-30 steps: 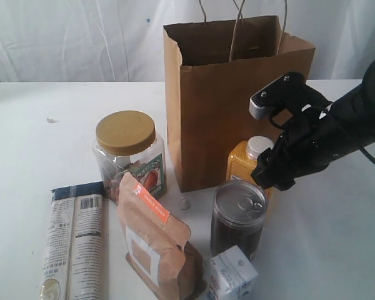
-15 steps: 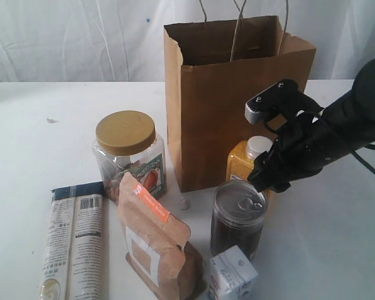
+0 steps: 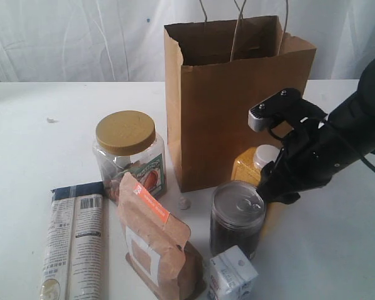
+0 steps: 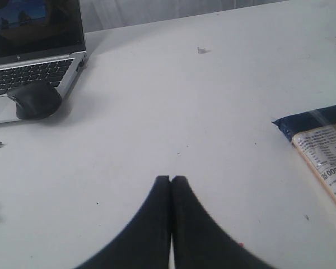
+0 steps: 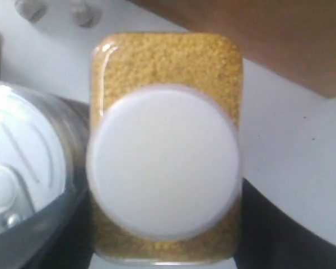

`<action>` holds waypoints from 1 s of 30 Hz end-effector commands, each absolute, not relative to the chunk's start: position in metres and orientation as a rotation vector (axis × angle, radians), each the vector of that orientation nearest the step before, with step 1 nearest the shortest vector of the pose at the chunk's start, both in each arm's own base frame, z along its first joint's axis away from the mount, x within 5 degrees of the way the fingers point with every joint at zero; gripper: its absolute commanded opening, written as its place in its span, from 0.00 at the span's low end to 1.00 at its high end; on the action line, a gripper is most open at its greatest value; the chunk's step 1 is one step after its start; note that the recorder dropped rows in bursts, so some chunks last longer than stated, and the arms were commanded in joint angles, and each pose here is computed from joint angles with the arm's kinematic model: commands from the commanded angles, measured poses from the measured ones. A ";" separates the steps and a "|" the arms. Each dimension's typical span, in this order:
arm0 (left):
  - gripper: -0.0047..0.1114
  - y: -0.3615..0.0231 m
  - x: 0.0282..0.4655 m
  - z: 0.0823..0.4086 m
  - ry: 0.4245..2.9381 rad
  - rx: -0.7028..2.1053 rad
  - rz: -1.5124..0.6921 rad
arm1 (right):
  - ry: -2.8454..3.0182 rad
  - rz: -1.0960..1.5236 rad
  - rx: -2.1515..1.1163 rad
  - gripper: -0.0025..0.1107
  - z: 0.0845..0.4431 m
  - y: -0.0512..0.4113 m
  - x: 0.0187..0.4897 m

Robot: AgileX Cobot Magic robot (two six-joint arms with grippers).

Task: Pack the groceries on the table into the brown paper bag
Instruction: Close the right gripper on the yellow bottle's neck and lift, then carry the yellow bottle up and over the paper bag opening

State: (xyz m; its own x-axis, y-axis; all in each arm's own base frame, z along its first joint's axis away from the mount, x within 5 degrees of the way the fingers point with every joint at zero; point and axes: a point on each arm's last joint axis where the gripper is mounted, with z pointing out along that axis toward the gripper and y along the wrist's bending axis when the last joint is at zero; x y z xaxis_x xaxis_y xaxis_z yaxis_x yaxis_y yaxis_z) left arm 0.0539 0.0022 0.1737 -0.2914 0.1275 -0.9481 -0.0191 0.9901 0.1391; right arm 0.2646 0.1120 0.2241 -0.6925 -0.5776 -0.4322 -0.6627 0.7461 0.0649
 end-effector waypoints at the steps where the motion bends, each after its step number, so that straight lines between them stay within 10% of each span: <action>1: 0.04 0.002 0.054 0.173 1.856 0.082 0.134 | 2.615 0.260 -0.878 0.02 0.239 0.103 0.251; 30: 0.04 0.002 0.054 0.173 1.856 0.082 0.134 | 2.324 0.055 -0.553 0.02 0.337 0.061 0.185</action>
State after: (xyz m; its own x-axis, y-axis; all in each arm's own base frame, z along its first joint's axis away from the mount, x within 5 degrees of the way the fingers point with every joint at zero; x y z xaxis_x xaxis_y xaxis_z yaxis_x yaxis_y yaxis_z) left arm 0.0539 0.0022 0.1737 -0.2914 0.1275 -0.9481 -0.0191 0.9901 0.1391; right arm 0.2021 0.0673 0.3112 -0.7268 -0.4102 -0.5509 -0.4292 0.8974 -0.1019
